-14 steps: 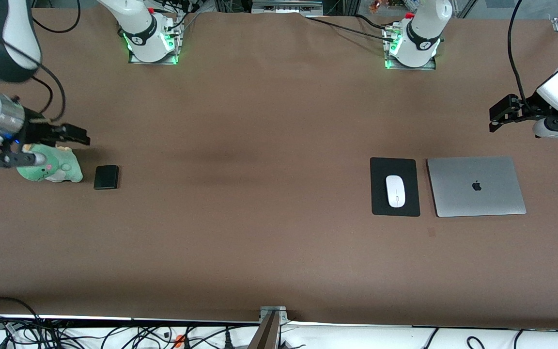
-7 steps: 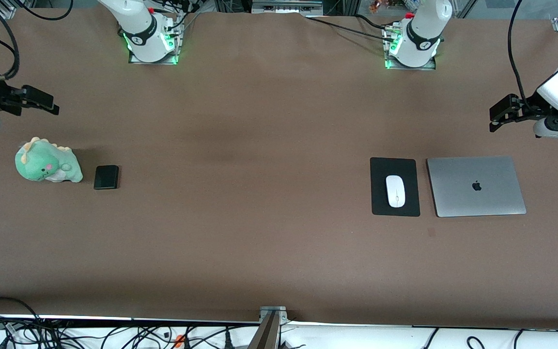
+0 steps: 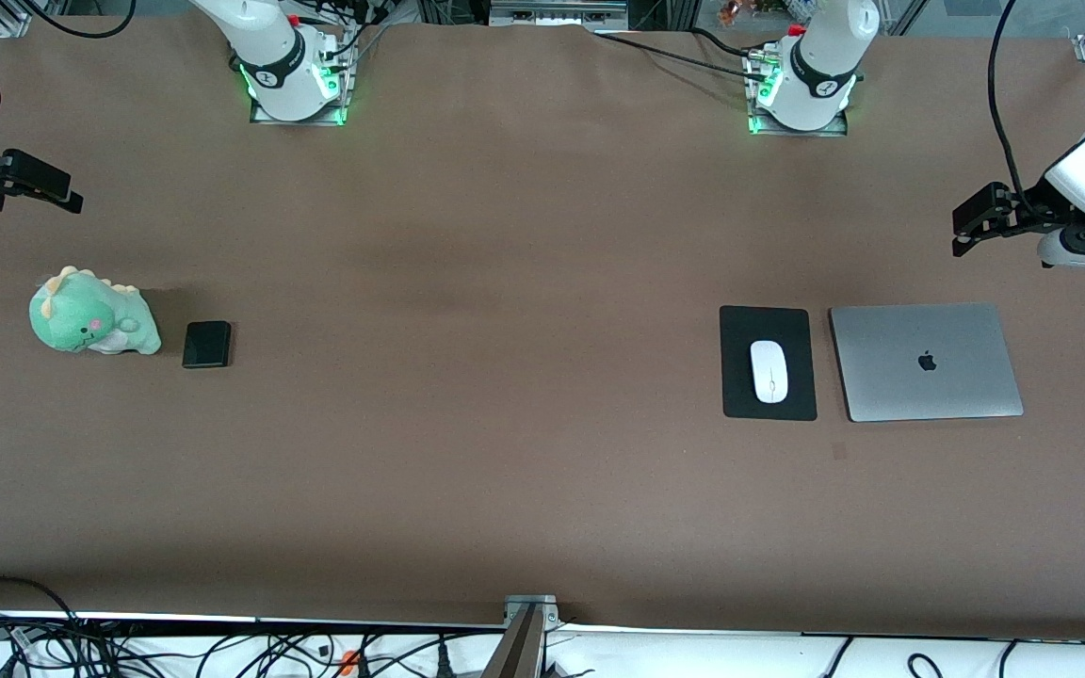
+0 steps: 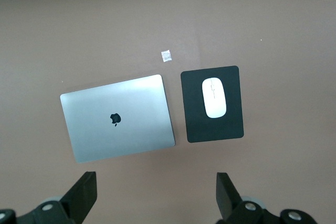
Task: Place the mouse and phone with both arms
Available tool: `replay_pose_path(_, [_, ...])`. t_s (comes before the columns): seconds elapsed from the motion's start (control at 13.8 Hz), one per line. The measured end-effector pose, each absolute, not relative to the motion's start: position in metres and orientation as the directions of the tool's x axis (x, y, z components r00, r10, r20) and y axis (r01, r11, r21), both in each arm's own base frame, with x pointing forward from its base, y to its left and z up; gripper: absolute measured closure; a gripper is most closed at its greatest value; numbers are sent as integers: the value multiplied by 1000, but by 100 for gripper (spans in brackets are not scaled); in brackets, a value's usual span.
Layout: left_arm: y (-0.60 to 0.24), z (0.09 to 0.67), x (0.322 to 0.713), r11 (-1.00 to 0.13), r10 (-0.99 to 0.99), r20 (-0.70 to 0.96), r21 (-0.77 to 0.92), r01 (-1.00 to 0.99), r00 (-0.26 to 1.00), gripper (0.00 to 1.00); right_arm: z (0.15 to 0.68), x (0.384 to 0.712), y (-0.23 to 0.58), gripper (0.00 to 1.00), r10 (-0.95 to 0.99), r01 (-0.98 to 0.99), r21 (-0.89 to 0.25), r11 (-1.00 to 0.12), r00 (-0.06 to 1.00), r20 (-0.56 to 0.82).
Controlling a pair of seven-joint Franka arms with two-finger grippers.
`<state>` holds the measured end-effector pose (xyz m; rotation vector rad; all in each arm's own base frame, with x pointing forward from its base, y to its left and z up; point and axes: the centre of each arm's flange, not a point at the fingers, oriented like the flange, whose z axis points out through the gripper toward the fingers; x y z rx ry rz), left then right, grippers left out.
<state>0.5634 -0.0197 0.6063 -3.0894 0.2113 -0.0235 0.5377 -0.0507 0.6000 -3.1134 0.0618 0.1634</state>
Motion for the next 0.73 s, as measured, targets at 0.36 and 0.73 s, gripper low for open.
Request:
replay_pose_path(0.36, [-20, 606, 563, -990, -136, 12, -46, -136, 991, 0, 600, 539, -52, 0, -41, -42, -13, -999, 994, -98])
replay_pose_path(0.73, [-20, 606, 563, -990, -136, 11, -46, -136, 991, 0, 600, 539, -52, 0, -43, -45, -12, -999, 994, -97])
